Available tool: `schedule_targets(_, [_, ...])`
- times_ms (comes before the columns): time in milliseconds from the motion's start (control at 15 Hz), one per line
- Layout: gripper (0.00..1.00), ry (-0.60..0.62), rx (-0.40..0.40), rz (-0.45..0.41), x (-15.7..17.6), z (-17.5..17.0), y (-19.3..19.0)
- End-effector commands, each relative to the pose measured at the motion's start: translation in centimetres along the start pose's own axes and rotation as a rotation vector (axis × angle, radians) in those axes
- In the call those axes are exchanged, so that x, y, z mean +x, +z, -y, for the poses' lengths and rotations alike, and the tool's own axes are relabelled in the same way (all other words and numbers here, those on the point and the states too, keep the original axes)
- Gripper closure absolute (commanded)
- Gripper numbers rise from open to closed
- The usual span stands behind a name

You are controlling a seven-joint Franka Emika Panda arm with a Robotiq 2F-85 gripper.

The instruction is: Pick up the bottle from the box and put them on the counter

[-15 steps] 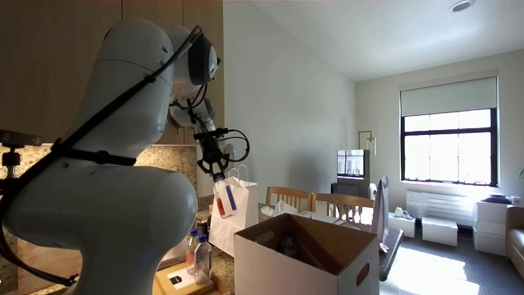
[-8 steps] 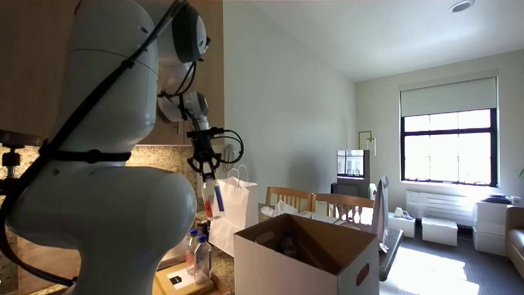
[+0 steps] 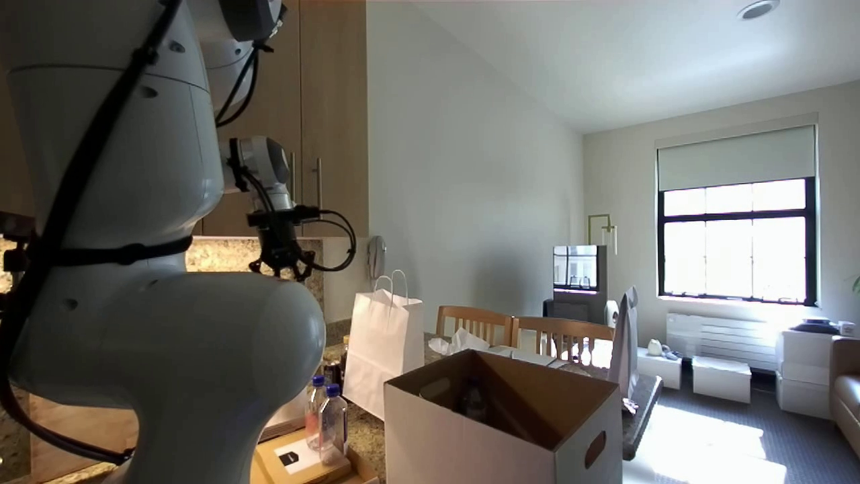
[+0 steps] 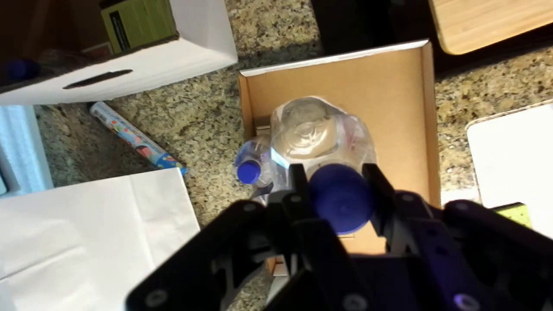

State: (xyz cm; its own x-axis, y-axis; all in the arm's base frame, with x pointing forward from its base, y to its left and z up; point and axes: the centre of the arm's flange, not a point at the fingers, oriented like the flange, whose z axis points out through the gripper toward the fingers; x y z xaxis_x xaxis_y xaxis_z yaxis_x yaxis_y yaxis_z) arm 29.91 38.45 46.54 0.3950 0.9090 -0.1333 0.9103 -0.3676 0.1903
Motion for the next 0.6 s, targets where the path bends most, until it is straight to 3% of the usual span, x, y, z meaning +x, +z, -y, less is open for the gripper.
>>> schedule_targets(0, [0.88,-0.102,0.070,-0.037,0.5,3.0,2.0])
schedule_targets(133, [0.88,-0.151,0.102,-0.007,2.3,4.5,3.7])
schedule_targets(333, [0.88,-0.247,0.172,0.116,5.9,7.0,8.4])
schedule_targets(533, [0.88,-0.325,0.266,0.157,6.9,8.8,13.6])
